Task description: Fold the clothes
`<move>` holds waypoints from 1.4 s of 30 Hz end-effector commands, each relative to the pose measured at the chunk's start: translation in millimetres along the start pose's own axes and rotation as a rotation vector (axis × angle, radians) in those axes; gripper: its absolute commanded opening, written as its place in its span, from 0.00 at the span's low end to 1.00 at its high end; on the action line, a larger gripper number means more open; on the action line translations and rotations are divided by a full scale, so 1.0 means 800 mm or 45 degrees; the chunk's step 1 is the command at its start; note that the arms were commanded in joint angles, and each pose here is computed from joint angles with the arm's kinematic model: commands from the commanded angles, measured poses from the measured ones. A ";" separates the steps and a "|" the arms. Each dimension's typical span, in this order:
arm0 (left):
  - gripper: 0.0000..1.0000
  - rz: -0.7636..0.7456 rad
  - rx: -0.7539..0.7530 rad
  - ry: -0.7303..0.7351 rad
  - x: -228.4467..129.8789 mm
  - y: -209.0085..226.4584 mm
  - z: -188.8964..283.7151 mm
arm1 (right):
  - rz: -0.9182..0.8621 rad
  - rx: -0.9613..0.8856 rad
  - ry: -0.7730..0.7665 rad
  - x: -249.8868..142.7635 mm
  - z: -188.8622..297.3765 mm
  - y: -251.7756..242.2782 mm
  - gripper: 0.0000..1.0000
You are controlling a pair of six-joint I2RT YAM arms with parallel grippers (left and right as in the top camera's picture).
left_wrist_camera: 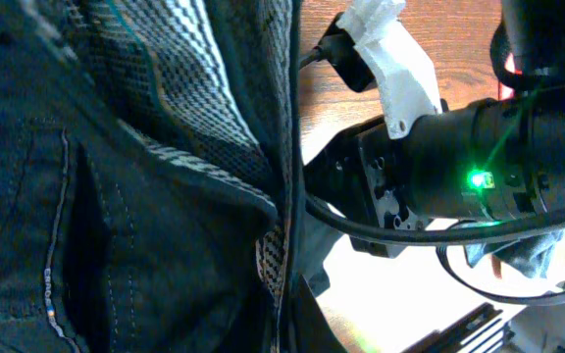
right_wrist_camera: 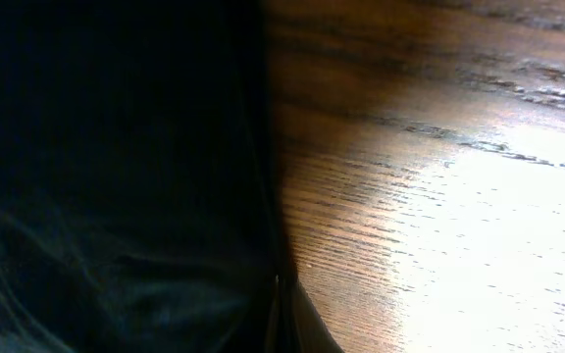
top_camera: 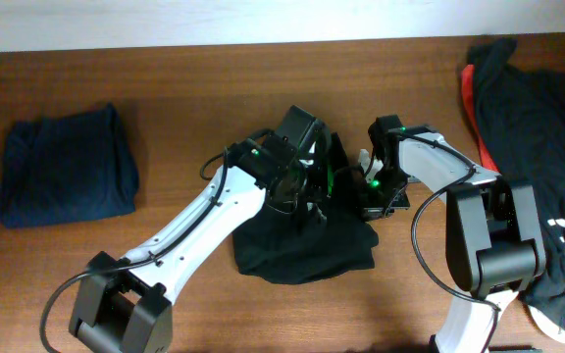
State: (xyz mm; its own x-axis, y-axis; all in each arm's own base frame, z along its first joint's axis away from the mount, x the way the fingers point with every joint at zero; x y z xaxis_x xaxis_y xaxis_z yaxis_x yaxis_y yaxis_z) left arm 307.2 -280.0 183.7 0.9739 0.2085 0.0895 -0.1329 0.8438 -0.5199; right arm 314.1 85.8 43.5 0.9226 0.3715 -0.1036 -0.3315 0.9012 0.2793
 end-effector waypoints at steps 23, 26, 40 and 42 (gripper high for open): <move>0.67 0.229 0.582 0.156 0.129 0.229 -0.063 | -0.029 -0.224 0.201 -0.076 -0.027 0.066 0.24; 0.67 0.332 0.726 0.449 0.071 0.244 -0.037 | -0.060 -0.643 0.126 -0.064 -0.009 0.009 0.24; 0.99 -0.229 0.025 0.314 0.103 0.121 -0.065 | -0.159 -0.628 -0.507 -0.042 0.224 0.039 0.71; 0.99 -0.237 -0.011 0.364 0.081 0.135 -0.089 | -0.159 -0.628 -0.506 -0.042 0.223 0.039 0.71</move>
State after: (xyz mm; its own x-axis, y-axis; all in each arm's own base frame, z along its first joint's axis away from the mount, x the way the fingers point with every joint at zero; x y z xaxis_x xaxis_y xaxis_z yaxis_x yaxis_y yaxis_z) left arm 391.0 -205.7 92.5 0.9991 -0.0420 -0.0088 0.0326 0.8762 -0.4808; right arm 308.1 62.6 221.9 0.9319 0.2448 0.2678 -0.1949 0.9603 -0.1995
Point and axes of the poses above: each gripper's point midway between its finger pads, its own z axis back along the fingers, its own y axis along the line the jaws close on, x = y × z, the point moved 5 cm from there along z, back along the fingers, and after that the axes turned 15 degrees about z, right-handed, at the moved point
